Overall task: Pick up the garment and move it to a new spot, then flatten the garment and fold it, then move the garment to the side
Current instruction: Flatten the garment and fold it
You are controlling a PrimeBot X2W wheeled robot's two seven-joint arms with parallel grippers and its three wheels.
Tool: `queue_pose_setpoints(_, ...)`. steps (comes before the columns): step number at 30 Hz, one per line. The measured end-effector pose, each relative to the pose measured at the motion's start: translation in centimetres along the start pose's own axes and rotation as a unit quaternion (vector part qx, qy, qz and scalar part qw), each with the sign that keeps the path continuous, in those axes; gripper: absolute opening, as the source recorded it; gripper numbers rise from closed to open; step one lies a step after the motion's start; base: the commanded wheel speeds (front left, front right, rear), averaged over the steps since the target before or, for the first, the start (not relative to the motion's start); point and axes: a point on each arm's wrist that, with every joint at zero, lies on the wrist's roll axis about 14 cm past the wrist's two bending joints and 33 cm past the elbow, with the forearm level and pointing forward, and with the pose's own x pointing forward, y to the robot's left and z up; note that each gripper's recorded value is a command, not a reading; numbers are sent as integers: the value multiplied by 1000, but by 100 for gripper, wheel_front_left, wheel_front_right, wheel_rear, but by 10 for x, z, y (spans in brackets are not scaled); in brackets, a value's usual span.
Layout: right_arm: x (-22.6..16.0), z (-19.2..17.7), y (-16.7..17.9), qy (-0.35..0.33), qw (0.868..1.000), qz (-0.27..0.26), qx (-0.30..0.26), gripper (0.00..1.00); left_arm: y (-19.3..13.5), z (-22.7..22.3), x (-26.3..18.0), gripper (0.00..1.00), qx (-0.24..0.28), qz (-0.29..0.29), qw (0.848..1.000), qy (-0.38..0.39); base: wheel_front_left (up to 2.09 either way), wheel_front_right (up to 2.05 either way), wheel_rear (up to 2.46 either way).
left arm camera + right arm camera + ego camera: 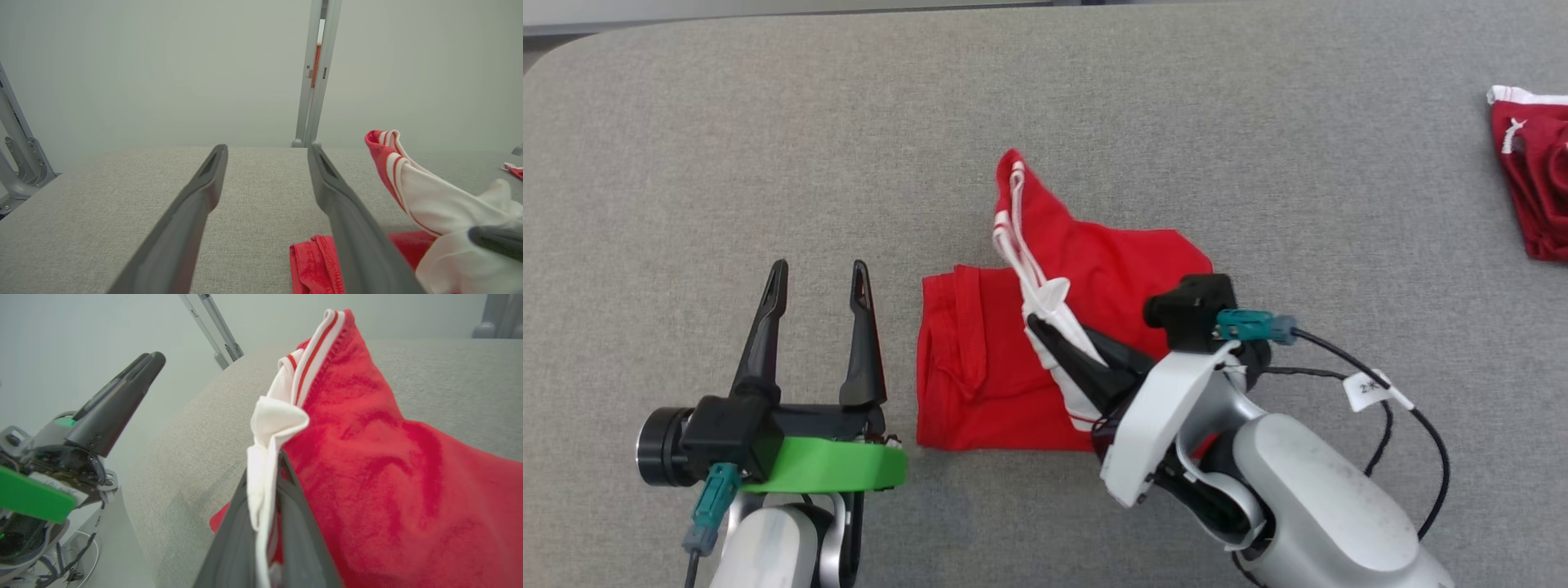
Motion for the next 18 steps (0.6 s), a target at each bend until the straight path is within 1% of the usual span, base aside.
queue_pose_setpoints(4, 18, -24, 10, 18, 999, 16, 34, 0, 2, -7, 0, 100, 0, 3, 1000, 10, 0, 0, 0)
queue_pose_setpoints(5, 20, -27, 13, 17, 999, 20, 42, 18, 3, -10, 0, 100, 1, 3, 1000, 13, 0, 0, 0)
queue_pose_setpoints(6, 23, -30, 16, 17, 998, 26, 48, 84, 4, -12, 0, 100, 2, 4, 1000, 16, 0, 0, 0)
queue_pose_setpoints(7, 26, -31, 18, 12, 998, 31, 48, 100, 4, -14, 1, 100, 2, 5, 1000, 18, 0, 0, 0)
queue_pose_setpoints(9, 31, -25, 20, -11, 998, 38, 50, 100, 6, -15, 3, 100, 4, 6, 1000, 19, 0, 0, 0)
queue_pose_setpoints(14, 31, 11, 21, -111, 992, 49, 34, 100, 5, -18, 4, 100, 2, 5, 1000, 22, 0, 0, 0)
queue_pose_setpoints(16, 26, 25, 11, -140, 989, 43, 9, 100, 5, -17, 5, 100, 2, 5, 1000, 21, 0, 0, 0)
queue_pose_setpoints(18, 16, 43, -9, -169, 985, 19, -22, 100, 5, -16, 5, 100, 2, 5, 1000, 19, 0, 0, 0)
